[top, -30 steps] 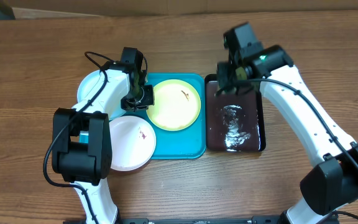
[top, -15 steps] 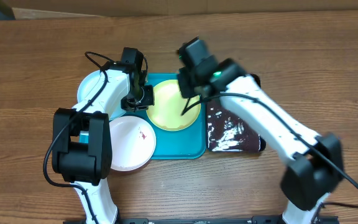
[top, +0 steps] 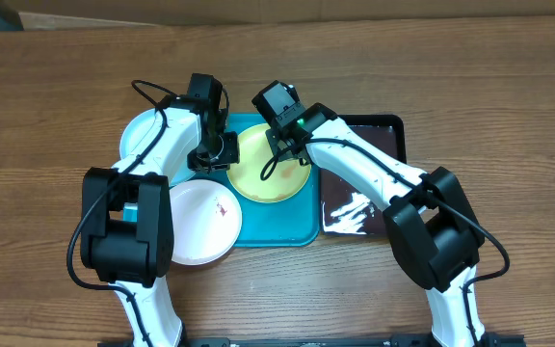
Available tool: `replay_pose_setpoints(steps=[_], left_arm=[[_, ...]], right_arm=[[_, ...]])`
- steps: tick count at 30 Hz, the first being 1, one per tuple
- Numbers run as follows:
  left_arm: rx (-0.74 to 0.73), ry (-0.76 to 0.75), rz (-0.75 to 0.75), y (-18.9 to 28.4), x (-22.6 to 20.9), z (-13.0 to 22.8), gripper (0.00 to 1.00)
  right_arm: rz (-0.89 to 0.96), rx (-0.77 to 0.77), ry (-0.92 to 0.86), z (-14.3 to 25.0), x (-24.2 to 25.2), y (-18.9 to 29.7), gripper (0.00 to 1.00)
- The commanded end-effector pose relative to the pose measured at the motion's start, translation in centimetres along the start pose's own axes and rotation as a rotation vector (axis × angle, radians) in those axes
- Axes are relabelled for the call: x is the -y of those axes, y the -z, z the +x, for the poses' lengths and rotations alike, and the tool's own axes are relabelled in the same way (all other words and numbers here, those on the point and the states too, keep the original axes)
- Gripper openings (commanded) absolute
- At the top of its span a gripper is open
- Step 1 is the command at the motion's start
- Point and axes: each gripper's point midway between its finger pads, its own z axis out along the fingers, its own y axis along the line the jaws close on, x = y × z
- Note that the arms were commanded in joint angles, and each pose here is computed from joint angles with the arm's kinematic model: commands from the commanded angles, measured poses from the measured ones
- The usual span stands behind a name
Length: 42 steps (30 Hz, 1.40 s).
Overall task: Clean dirty plates on tray and stack at the side
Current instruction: 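Scrub the yellow plate with the sponge while left gripper holds rim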
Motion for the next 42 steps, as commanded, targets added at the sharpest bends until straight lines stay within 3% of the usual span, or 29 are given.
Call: replay_pose_setpoints(steps=[1,16,29,36,39,42], left_arm=[[-0.027,-0.026,-0.036,-0.8,-0.5,0.7,0.04],[-0.027,-0.026,-0.036,-0.8,-0.5,0.7,0.04],[-0.025,-0.026,-0.035,-0.8,-0.5,0.7,0.04],[-0.023,-0.026,-0.035,-0.8,-0.5,0.7,0.04],[-0.023,-0.026,-0.035,-0.8,-0.5,0.6,0.04],[-0.023,-0.026,-0.035,-0.8,-0.5,0.6,0.04]], right_arm=[[0.03,0.006,0.011,-0.2,0.4,-0.7,0.04],[0.045,-0.108,0.045,3.3,-0.2,-5.9,0.04],[-0.499,-0.282,0.069,6.4,-8.9,-3.3,0.04],[-0.611,-0.19,0.035,1.0,-7.8,2.4,0.04],[-0.594,-0.143,-0.025,-1.9,-4.0,6.2,0.04],[-0.545,-0.152,-0.087,-2.3,-0.1,7.9,0.04]])
